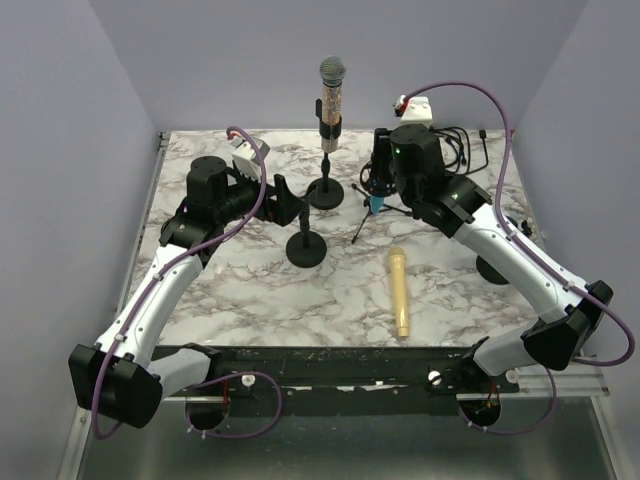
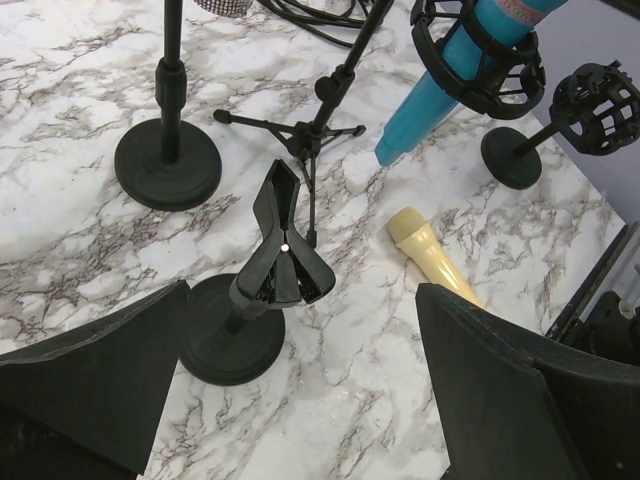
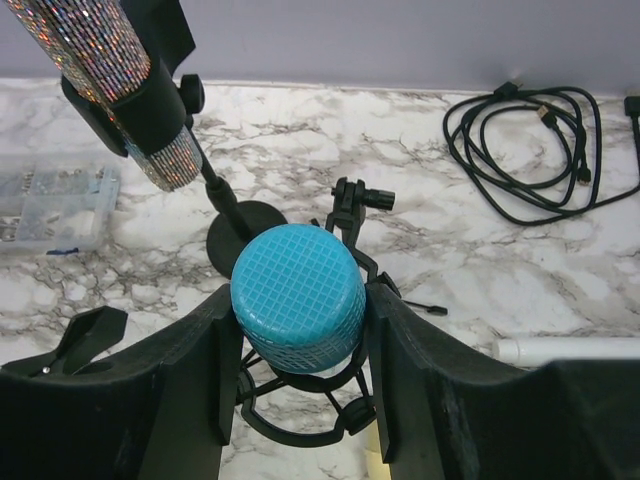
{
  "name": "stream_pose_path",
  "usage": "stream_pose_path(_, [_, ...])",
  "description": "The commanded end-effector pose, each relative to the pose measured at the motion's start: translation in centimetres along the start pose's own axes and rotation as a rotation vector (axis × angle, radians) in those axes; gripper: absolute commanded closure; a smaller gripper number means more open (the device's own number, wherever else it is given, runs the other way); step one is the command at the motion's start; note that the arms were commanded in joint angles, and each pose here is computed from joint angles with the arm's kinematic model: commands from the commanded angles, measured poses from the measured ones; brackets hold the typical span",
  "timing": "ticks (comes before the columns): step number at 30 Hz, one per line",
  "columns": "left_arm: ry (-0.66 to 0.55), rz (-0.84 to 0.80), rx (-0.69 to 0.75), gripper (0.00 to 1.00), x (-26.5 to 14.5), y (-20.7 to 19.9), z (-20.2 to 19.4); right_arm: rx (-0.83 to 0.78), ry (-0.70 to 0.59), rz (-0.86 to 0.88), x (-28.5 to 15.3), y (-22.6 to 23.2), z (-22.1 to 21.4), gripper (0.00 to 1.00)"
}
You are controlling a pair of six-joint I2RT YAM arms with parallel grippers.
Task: Remove the microphone from the stand
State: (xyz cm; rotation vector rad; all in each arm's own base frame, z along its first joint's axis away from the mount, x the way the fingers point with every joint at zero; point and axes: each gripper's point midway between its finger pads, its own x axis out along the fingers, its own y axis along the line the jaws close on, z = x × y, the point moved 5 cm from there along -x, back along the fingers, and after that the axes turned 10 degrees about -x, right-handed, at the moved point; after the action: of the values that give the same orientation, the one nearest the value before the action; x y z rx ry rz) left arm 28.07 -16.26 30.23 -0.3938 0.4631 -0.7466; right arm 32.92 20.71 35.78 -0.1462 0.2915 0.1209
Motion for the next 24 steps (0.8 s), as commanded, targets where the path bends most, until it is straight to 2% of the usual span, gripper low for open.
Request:
stream_pose_path(1, [-0.003,-0.012,0.003,0.02,0.1,-0.4,0.3,0.019,-0.07,0.001,-0.5,-0.4,2.8,0.77])
stream_pose_path(19, [-0.002,-0.017,0.007,0.02,0.0,-0.7,0.4,0.098,-0.25,0.067,-5.0,-2.1,10.8,0.99])
stream_pose_path(24, [0.002,-0.012,0.004,0.02,0.1,-0.5,0.3,0.149,-0.345,0.105,-7.6,-3.2,12.8,0.99])
